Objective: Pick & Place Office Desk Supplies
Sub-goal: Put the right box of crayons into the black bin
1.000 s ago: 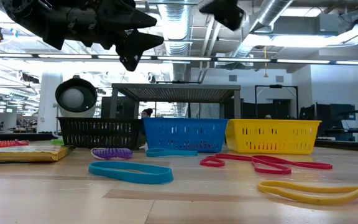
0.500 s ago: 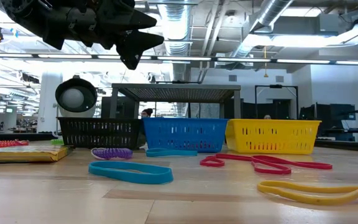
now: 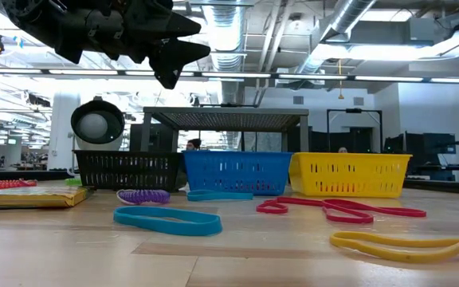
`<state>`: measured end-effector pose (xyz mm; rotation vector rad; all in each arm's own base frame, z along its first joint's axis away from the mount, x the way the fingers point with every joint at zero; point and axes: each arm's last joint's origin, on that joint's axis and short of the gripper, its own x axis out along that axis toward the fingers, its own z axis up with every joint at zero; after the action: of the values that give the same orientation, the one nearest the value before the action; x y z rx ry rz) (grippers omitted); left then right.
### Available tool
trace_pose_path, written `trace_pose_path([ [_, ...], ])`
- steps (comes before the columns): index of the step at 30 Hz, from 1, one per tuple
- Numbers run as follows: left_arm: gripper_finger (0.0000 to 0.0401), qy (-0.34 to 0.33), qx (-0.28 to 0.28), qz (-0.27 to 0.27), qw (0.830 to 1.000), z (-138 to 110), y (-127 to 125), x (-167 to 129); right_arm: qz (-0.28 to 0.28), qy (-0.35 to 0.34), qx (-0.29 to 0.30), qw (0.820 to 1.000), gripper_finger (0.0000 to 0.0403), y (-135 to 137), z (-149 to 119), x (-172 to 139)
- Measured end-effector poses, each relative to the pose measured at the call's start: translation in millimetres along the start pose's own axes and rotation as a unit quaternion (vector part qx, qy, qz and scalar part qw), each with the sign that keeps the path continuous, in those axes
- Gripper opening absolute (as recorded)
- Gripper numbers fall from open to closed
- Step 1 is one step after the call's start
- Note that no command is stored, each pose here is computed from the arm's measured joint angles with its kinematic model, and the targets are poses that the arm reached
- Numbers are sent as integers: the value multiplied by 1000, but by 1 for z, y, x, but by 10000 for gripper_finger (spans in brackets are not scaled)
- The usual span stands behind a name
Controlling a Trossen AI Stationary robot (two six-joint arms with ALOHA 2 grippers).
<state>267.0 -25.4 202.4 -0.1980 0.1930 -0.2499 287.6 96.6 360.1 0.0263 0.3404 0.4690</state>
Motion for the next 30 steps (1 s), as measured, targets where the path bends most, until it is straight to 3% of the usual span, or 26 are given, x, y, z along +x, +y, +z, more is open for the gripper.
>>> trace_pose_path([
  [6,170,-2,0,-3,1000,0,-2,0,-15,-55,-2,998,325,10,-20,-44],
  [16,170,-9,1,-5,1000,2,-2,0,33,-150,84,985,325,38,-94,-76],
  [24,170,-28,-7,-9,1000,5,-2,0,9,-128,180,975,325,75,-128,-74],
  [30,170,-50,-6,-18,999,9,-6,0,-25,-75,250,965,325,104,-152,-62],
])
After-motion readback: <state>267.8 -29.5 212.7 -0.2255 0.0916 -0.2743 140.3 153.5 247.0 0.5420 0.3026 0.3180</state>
